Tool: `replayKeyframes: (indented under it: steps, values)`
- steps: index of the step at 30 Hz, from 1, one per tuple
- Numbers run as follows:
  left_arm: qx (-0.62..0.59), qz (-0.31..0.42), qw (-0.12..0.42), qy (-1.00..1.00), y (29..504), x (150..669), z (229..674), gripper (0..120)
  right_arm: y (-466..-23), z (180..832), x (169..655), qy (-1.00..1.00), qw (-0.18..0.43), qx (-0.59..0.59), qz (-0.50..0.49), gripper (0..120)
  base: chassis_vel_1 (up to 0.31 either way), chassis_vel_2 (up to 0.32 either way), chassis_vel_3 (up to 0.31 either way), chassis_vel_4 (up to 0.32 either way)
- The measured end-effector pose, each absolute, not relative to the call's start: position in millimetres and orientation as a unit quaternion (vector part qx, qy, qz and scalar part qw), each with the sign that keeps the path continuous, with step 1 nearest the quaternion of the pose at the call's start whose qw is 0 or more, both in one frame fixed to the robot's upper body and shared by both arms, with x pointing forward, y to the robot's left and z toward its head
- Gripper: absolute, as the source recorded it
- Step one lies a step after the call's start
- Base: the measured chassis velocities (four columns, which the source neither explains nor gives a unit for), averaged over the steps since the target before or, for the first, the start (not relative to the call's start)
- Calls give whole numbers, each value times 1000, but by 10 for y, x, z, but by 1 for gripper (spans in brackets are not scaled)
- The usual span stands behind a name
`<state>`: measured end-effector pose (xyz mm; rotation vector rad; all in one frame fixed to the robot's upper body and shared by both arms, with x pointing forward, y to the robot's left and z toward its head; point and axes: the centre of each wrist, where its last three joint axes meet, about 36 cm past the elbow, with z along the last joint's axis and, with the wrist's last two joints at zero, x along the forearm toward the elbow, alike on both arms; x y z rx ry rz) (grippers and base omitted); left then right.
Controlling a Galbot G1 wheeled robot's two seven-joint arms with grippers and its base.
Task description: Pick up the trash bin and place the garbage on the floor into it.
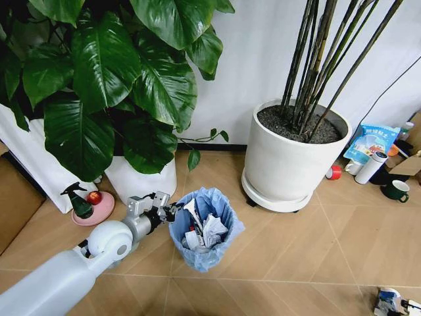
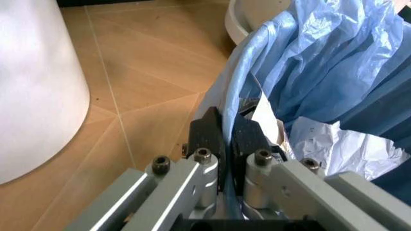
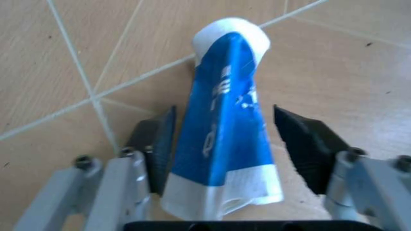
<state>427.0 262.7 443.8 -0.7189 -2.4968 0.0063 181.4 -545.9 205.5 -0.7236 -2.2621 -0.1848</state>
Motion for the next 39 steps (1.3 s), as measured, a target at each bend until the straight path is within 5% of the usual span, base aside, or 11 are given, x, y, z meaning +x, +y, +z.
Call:
replayKeyframes:
  steps: [17,29,39]
  values:
    - [-263,2,271,-926,2632,4288,4412,0,-5472,2059,1801,-883,377,-271,-68,0,0,0,0,0]
    - [-262,-2,271,-926,2648,4276,4430,0,-5473,2739,1680,-935,340,-97,-39,0,0,0,0,0]
    - [-266,-9,286,-920,2587,4228,4341,0,-4896,3903,2530,-968,137,210,5,0,0,0,0,0]
